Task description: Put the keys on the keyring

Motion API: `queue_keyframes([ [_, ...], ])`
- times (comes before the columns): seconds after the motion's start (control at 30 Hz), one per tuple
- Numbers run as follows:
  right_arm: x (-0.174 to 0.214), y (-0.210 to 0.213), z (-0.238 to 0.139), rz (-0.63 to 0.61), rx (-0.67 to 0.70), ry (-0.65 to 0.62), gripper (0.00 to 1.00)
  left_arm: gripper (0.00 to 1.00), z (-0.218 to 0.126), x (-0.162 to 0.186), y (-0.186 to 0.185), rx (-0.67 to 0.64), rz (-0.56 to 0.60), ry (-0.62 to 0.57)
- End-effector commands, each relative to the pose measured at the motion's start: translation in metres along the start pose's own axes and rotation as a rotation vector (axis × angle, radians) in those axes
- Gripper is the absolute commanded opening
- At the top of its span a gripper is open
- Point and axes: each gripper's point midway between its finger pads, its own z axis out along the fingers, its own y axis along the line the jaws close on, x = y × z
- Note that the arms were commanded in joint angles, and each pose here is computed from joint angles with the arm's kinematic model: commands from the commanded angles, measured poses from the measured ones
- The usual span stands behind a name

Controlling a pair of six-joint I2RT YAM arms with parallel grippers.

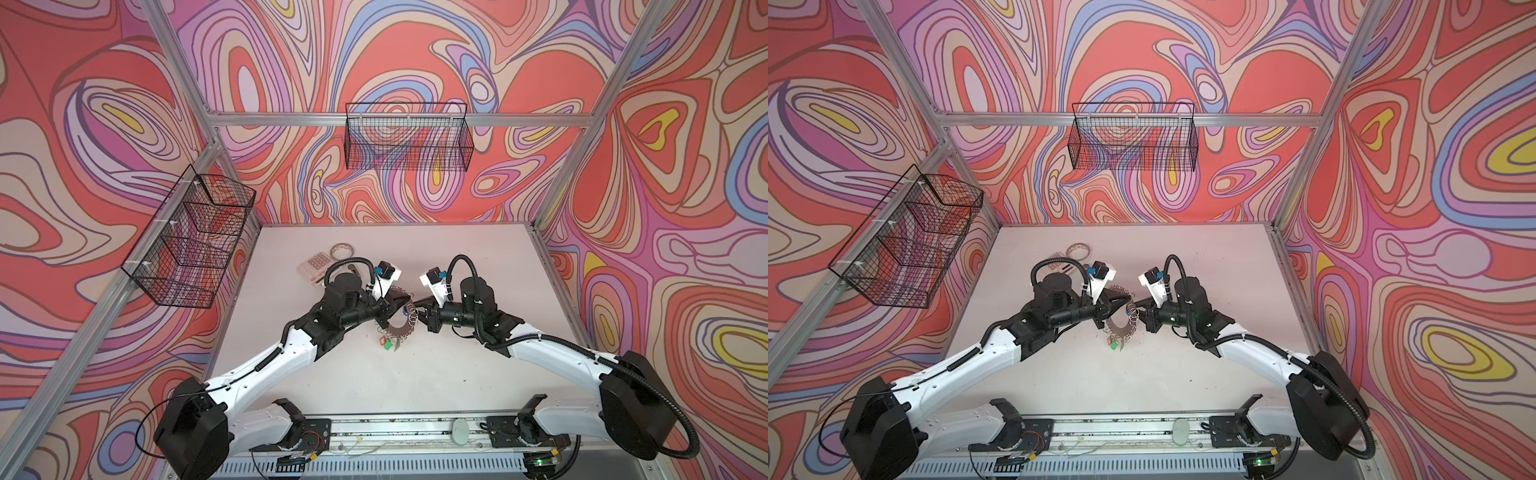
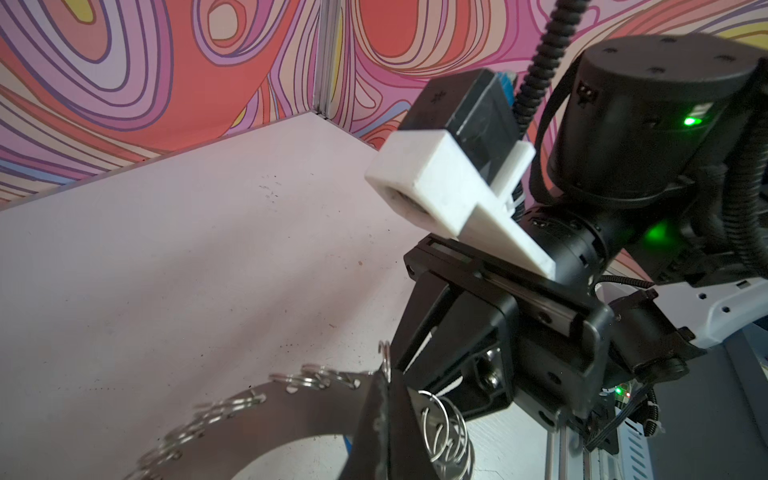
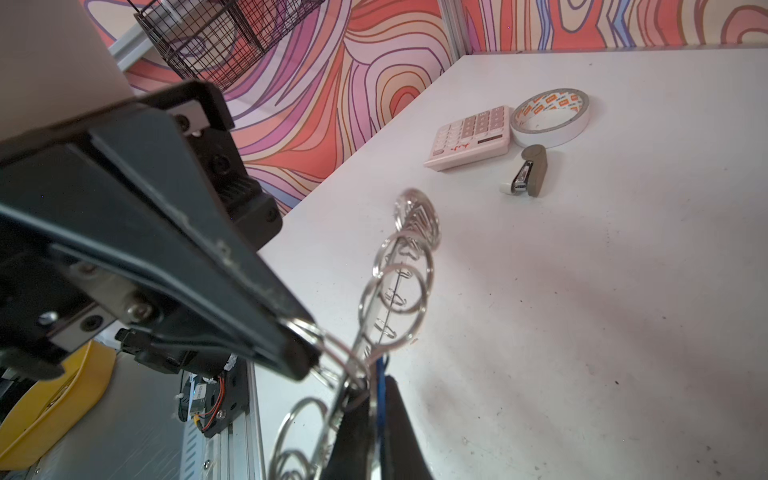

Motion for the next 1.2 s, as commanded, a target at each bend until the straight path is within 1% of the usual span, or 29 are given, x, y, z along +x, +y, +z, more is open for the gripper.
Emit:
queue_keyframes([
  [0.0, 0.009, 0.001, 0.005, 0.01, -0.003, 0.046, 0.0, 0.0, -0.001, -0.035, -0.012, 0.048, 0.033, -0.149],
  [0.23, 0.008, -0.005, -0.006, 0.019, 0.06, 0.024, 0.0, 0.0, -0.001, -0.021, -0.003, 0.0, 0.06, -0.096],
  [0.33, 0.007, -0.009, -0.013, 0.024, 0.082, 0.016, 0.0, 0.0, -0.001, -0.013, 0.004, -0.019, 0.047, -0.082],
  [0.5, 0.005, -0.016, -0.018, 0.011, 0.135, 0.038, 0.0, 0.0, 0.0, -0.003, 0.006, -0.011, 0.028, -0.063],
  [0.67, -0.001, -0.02, -0.023, -0.013, 0.175, 0.035, 0.0, 0.0, 0.001, 0.0, 0.005, 0.002, 0.02, -0.052],
  [0.77, -0.007, -0.015, -0.022, -0.023, 0.157, 0.037, 0.0, 0.0, 0.002, 0.002, 0.005, 0.003, 0.019, -0.037],
  [1.0, -0.02, 0.008, -0.019, -0.034, 0.043, 0.045, 0.0, 0.0, 0.005, 0.009, 0.009, -0.009, 0.019, 0.009],
  [1.17, -0.017, 0.006, -0.02, -0.034, 0.058, 0.05, 0.0, 0.0, 0.007, 0.007, 0.009, -0.007, 0.009, 0.006],
])
